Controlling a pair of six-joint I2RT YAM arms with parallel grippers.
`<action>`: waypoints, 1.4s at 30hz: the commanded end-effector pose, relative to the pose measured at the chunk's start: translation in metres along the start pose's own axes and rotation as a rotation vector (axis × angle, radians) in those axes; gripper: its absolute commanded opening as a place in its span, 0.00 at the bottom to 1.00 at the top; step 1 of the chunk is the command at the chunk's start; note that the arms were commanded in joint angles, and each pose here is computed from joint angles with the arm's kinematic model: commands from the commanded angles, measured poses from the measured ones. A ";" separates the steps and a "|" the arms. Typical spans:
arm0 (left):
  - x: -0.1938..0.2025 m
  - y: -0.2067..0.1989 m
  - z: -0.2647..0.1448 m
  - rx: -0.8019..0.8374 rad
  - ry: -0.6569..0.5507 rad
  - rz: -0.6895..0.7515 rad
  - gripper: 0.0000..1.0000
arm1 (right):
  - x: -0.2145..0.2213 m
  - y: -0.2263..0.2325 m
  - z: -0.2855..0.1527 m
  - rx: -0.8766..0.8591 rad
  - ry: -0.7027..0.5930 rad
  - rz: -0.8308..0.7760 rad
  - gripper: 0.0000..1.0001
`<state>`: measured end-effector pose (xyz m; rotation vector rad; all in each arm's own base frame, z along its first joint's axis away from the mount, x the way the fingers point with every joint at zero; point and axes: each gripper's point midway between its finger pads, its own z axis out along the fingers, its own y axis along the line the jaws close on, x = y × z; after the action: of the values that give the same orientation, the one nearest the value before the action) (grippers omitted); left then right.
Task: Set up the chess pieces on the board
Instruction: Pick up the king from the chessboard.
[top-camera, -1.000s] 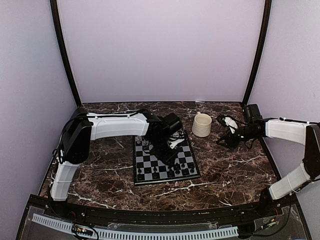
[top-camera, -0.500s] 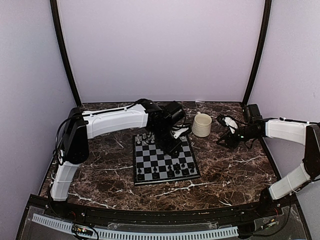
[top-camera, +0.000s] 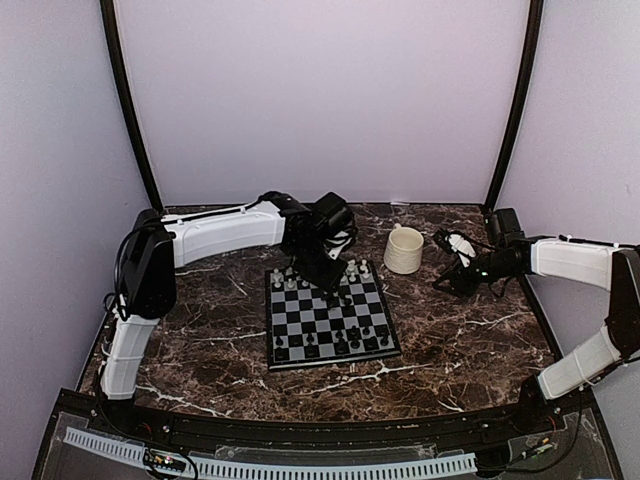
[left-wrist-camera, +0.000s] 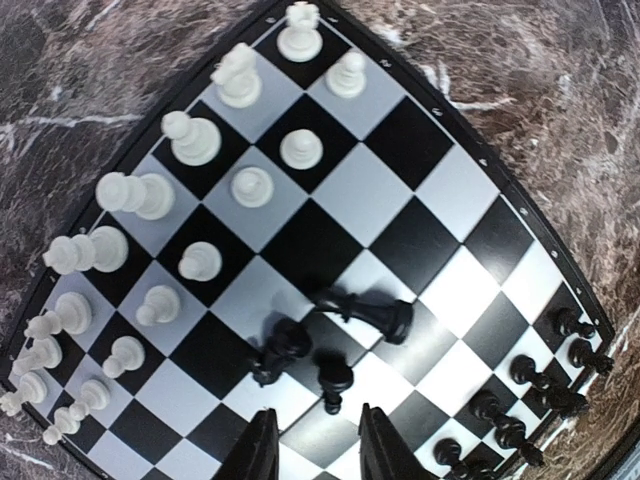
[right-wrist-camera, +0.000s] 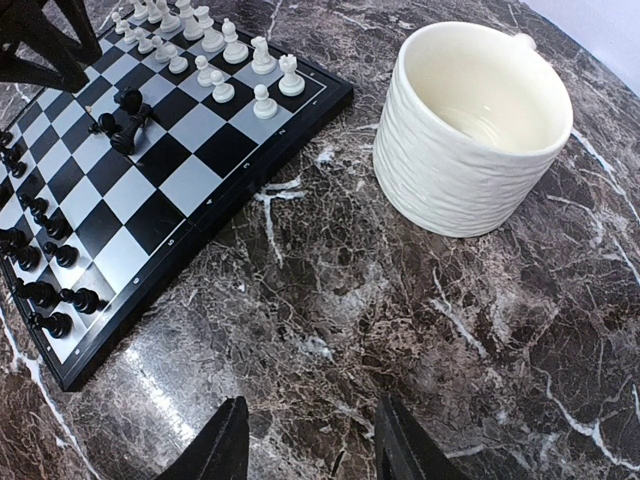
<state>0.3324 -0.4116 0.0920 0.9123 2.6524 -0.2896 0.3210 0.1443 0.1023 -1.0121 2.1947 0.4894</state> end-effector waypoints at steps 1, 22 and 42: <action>0.000 0.003 -0.001 -0.005 -0.011 -0.018 0.31 | 0.004 -0.002 0.001 0.005 0.008 0.000 0.44; -0.012 -0.015 0.020 0.122 -0.053 -0.097 0.34 | 0.006 -0.002 0.003 0.007 0.013 0.002 0.44; -0.011 -0.021 0.054 0.141 0.037 -0.136 0.36 | 0.006 -0.003 0.002 0.010 0.013 0.002 0.44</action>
<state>0.3431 -0.4520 0.0480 0.7745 2.7302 -0.5108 0.3219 0.1423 0.1000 -1.0122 2.2034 0.4728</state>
